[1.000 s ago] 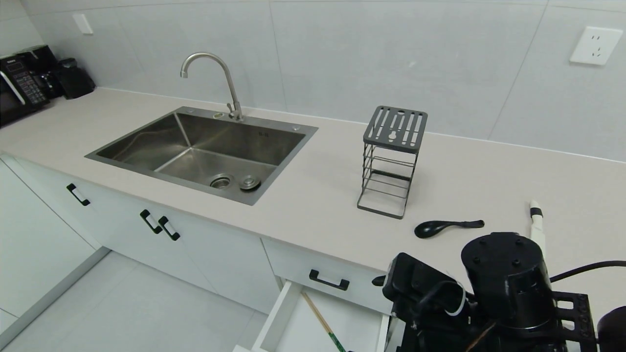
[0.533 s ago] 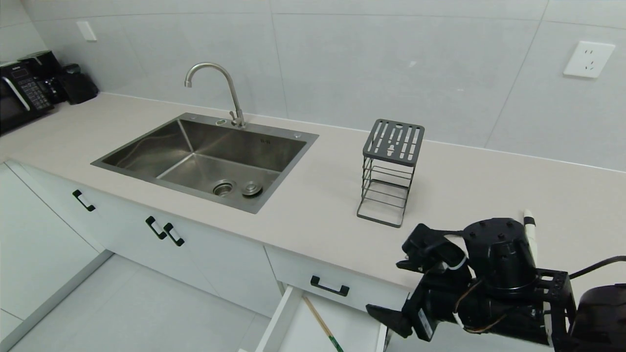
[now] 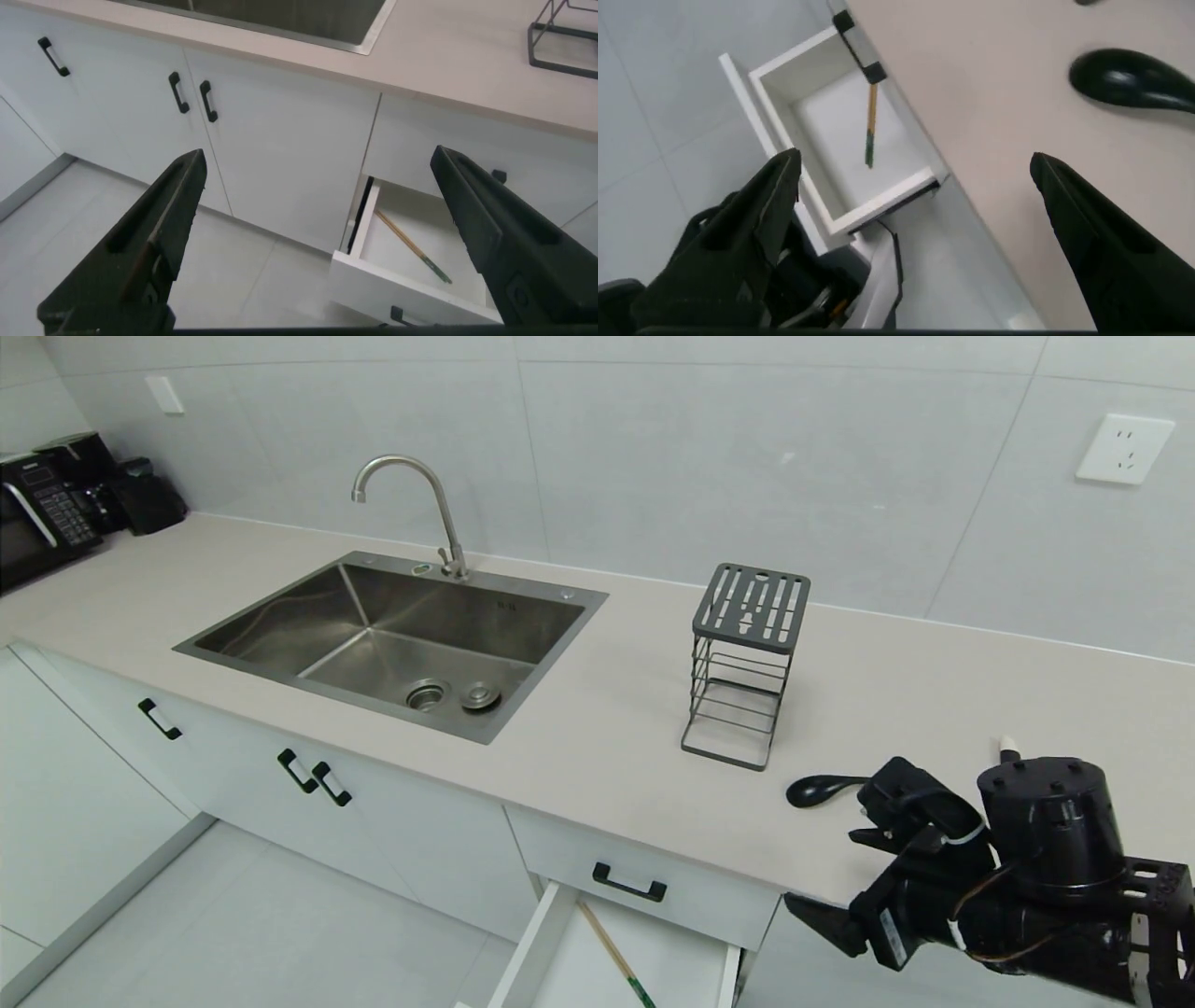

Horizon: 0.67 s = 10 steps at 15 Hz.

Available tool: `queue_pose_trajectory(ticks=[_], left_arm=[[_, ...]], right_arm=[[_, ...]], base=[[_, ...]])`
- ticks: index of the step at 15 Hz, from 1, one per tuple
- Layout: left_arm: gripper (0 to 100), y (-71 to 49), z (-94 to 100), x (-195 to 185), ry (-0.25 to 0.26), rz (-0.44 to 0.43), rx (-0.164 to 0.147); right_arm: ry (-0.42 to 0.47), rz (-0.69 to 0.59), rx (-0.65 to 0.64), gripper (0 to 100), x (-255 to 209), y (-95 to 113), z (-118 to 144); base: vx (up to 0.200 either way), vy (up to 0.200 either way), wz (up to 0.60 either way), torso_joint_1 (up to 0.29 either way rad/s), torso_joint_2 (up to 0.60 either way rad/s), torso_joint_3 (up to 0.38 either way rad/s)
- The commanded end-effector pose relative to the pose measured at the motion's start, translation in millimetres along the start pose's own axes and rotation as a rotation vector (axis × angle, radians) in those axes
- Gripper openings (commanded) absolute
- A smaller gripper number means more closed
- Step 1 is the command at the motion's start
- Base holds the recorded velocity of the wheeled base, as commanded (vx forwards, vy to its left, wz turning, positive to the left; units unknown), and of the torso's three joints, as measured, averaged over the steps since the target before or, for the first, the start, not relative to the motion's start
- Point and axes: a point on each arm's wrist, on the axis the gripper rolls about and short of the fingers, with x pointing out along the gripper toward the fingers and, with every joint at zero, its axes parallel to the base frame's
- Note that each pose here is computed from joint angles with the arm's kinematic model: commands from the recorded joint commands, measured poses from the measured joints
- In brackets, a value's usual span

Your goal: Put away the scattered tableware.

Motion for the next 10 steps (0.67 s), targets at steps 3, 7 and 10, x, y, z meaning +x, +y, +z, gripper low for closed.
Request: queue_pose_trajectory(ticks=[3,7,10], left_arm=[[100,0.0,0.0,0.0,0.000,0.001,0.000],[100,0.0,0.0,0.0,0.000,0.001,0.000],[100,0.0,0.0,0.0,0.000,0.001,0.000]], right_arm=[[0.008,-0.119,0.040,100,-5.0,-22.9,-3.2],[0.023,-0.186,-0.020,100,-15.1,-75.6,-15.3],[0.032,-0.177,-0.027,100,-7.8,-80.1,-16.0]], base=[[0.000,0.000,0.00,0.000,0.00,0.000],[0.000,0.000,0.00,0.000,0.00,0.000],[0.000,0.000,0.00,0.000,0.00,0.000]])
